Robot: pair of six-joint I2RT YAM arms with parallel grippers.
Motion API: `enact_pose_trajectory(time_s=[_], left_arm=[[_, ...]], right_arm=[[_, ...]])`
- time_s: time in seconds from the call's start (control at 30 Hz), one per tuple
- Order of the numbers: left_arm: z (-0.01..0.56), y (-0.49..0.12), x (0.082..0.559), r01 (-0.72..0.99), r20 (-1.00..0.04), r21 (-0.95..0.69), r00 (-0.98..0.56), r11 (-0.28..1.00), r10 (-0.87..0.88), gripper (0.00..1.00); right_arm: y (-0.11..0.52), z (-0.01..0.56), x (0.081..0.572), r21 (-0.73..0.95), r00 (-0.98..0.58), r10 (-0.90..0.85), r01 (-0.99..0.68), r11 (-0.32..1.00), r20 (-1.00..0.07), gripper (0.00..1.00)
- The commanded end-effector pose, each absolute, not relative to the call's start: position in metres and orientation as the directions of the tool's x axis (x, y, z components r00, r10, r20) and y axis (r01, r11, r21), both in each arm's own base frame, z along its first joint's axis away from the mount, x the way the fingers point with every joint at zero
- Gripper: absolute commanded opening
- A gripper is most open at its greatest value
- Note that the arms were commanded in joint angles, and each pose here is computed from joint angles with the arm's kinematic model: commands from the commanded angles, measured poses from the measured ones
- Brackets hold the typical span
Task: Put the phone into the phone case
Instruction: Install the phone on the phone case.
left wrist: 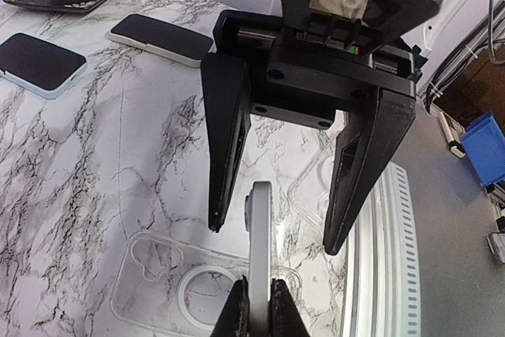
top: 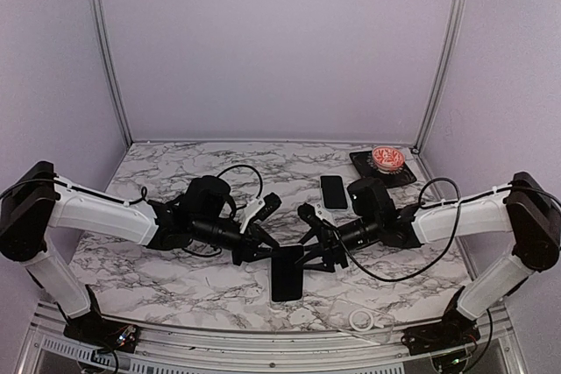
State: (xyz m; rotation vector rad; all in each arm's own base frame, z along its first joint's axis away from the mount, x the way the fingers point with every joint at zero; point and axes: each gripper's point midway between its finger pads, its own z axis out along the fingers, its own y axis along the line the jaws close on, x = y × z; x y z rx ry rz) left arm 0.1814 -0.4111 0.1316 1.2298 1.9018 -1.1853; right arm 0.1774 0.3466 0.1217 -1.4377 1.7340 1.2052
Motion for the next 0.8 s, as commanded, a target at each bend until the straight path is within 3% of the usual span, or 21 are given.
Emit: enact_pose_trajectory(time_s=[0.0,0.03,0.2,0.37,0.6,0.67,0.77], left_arm=[[0.075,-0.396,0.174,0.890,-0.720,-0.381,-0.456,0.251,0.524,0.00],[0.075,-0.396,0.174,0.891,-0.721,-0.379,-0.454,0.250,0.523,0.00],[0.071,-0.392,0.175,0.891,-0.718,-0.369,-0.453,0.262,0.529,0.00],[0.069,-0.390,0.178,0.888,-0.715,-0.359,-0.459,0.286,0.528,0.03],[0.114,-0.394,0.180,0.901,-0.779,-0.354,-0.432,0.250,0.455,0.46],[0.125,-0.389,0.182,0.906,-0.797,-0.339,-0.420,0.255,0.434,0.51],[0.136,-0.379,0.186,0.910,-0.816,-0.316,-0.405,0.267,0.414,0.51]], right_arm=[[0.355,0.138,0.186,0.241,-0.213,-0.404,-0.970,-0.018,-0.890,0.52],[0.357,0.138,0.186,0.254,-0.222,-0.404,-0.967,-0.028,-0.887,0.50],[0.360,0.128,0.184,0.300,-0.251,-0.434,-0.953,-0.047,-0.865,0.18],[0.356,0.127,0.174,0.323,-0.255,-0.442,-0.943,-0.084,-0.860,0.02],[0.356,0.129,0.166,0.359,-0.274,-0.444,-0.926,-0.119,-0.853,0.00],[0.357,0.127,0.166,0.375,-0.285,-0.455,-0.919,-0.120,-0.843,0.00],[0.357,0.126,0.167,0.394,-0.296,-0.482,-0.912,-0.115,-0.825,0.00]])
